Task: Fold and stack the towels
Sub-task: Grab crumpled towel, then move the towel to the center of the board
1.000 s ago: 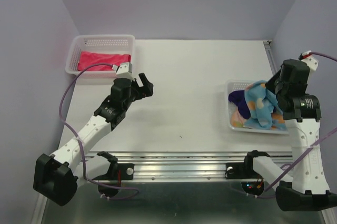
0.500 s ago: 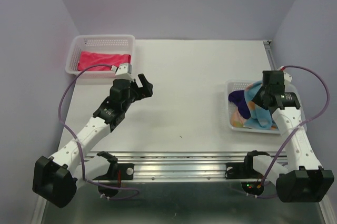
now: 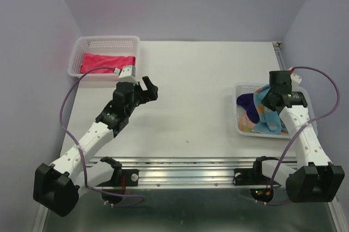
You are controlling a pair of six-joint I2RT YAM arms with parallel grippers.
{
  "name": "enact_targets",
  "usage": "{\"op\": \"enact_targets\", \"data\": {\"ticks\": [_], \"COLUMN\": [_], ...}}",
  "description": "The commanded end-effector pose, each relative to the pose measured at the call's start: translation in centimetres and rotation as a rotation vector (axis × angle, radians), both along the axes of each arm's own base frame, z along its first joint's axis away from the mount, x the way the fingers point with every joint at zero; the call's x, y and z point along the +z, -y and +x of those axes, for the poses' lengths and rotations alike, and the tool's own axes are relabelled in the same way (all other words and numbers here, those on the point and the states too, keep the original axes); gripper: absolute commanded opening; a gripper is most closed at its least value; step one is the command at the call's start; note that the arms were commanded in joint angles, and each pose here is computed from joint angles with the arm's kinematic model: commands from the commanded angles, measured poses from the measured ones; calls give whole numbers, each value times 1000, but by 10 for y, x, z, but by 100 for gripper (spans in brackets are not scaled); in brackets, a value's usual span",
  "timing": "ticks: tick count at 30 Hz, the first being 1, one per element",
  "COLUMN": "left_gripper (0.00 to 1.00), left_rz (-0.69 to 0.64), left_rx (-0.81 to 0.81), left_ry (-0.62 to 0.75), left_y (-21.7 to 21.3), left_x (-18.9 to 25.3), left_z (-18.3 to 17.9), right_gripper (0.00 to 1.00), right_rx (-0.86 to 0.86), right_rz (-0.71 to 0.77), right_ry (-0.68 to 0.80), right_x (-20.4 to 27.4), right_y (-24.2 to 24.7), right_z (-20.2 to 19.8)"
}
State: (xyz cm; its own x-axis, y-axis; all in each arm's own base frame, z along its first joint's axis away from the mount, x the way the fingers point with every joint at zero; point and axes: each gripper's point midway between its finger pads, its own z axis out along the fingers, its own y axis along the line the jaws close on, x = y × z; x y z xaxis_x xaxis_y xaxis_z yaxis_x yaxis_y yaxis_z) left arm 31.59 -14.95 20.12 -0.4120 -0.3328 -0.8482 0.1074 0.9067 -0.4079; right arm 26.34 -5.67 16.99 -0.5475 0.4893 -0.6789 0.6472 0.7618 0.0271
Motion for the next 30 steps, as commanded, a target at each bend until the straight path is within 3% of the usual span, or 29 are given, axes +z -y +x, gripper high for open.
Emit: {"op": "enact_targets", "data": {"ticks": [1,3,9,11,18,23,26,30], "left_gripper": [99,99,99,99,99,99,99,99], "left_rz": [-12,-15,-21,-23,-26,-40,-47,-64], "left_rx": [10,9,8,8,11,14,20,40], "left_ry": [47,51,58,62,69,89,92,97], "left_y": [-3,-3,-4,-4,-6,-8,-10,-14], "left_x": [13,14,16,17,20,27,30,34], "left_z": [-1,-2,-4,-5,-7,-10,-13,-16], "right_gripper": [6,1,1,1,1,1,1,1], "right_rx": [-10,5,46,113,338,767,1054,1057], "right_rz": [-11,-15,-43,-30,48,275,513,520], "right_ry": [132,177,501,625,892,947,879,864], "right_x": [31,52,192,241,350,387,373,355], "right_y": [3,2,0,-10,-51,-132,-184,-209], "right_z": [7,5,-8,-14,-5,23,39,58]}}
